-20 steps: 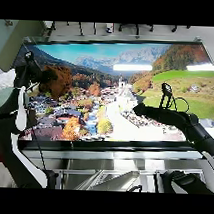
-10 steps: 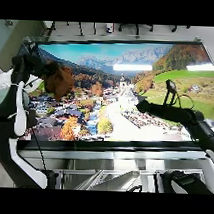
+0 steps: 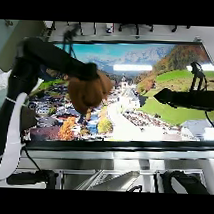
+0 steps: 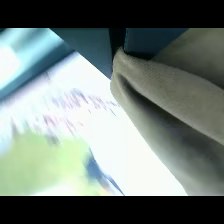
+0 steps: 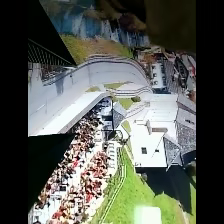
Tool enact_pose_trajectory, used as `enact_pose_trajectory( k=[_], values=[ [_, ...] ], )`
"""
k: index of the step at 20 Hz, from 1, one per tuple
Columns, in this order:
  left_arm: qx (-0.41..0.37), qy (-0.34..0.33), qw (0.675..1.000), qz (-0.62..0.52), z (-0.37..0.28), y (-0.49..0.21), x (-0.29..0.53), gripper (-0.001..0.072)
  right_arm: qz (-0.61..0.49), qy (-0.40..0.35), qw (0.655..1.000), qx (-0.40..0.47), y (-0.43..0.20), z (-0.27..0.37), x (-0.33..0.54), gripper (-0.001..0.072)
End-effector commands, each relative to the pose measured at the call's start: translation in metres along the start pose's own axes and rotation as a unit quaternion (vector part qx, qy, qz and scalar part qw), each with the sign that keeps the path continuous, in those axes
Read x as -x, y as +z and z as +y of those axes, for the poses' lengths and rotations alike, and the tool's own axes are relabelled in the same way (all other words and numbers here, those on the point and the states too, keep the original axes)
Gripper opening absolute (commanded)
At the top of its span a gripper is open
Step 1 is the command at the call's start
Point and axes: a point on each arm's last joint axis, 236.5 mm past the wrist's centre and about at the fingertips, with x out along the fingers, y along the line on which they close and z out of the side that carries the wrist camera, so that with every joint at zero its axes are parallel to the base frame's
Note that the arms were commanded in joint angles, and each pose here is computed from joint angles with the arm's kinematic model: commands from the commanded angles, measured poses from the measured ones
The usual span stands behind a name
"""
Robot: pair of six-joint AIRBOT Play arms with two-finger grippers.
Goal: Fold the shirts.
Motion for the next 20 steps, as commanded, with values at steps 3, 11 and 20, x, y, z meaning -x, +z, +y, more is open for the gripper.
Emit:
enact_pose_trajectory(
  k=[3, 11, 20],
  values=[
    [-0.024, 0.026, 0.990, 0.136, -0.039, -0.117, -0.086, 0.0013, 0.060, -0.012, 0.998, -0.006, -0.022, -0.016, 0.011, 0.0463],
    [0.029, 0.074, 0.977, 0.199, 0.041, -0.137, -0.038, 0.0697, 0.086, -0.021, 0.996, -0.027, -0.030, -0.031, 0.007, 0.0464],
    [0.246, 0.018, 0.962, 0.118, 0.149, -0.208, -0.101, 0.0697, 0.263, 0.088, 0.958, -0.068, -0.225, 0.025, -0.081, 0.0465]
  ],
)
